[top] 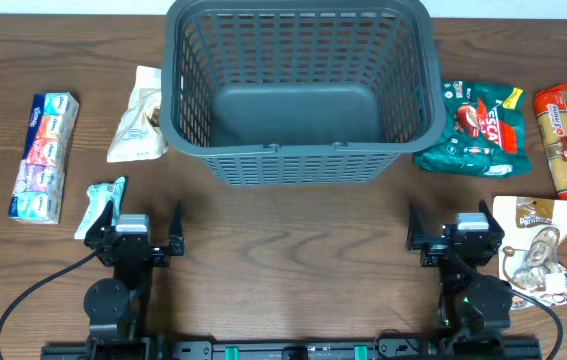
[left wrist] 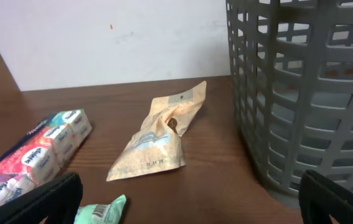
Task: Pack container
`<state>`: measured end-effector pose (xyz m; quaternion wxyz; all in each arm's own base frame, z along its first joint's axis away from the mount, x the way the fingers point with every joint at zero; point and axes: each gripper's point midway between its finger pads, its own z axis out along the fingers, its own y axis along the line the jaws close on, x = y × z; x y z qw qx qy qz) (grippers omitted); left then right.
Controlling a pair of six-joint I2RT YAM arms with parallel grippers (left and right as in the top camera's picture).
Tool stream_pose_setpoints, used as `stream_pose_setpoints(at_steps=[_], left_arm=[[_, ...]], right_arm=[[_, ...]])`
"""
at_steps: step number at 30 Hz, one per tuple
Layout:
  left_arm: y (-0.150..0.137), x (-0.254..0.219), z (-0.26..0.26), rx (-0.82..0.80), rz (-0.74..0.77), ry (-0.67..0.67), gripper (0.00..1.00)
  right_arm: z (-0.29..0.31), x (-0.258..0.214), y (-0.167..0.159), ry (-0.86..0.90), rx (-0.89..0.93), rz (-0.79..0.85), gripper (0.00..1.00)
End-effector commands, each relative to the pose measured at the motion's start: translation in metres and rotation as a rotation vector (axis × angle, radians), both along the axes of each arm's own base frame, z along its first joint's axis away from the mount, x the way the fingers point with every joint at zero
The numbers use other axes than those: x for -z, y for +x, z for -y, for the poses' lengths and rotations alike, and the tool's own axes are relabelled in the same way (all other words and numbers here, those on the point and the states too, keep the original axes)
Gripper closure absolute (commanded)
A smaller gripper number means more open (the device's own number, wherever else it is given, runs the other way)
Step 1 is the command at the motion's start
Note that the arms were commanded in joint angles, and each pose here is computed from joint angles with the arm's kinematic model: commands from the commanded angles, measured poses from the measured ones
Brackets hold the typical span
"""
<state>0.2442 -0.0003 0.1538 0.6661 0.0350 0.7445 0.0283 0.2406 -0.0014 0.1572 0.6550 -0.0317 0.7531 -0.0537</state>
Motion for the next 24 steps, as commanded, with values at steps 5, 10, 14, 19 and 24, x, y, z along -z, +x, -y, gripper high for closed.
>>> stream_pose_setpoints(at_steps=[5,10,14,19,24], left_arm=[[0.000,0.016,-0.003,-0.012,-0.040,0.007,0.01],[0.000,0.016,-0.003,-0.012,-0.040,0.007,0.01],[0.000,0.016,-0.003,-0.012,-0.040,0.007,0.01],[0.000,0.016,-0.003,-0.012,-0.040,0.007,0.01],[0.000,0.016,-0.003,-0.012,-0.040,0.007,0.01]], right_arm=[[0.019,-0.001,-0.005,0.094,0.129,-0.005,0.01],[0.048,-0.028,-0.015,0.038,0.285,-0.019,0.01],[0.060,-0.066,-0.010,0.044,0.343,-0.017,0.01],[0.073,-0.112,0.009,0.033,0.386,-0.123,0.01],[0.075,-0.138,0.031,-0.001,0.330,-0.431,0.01]])
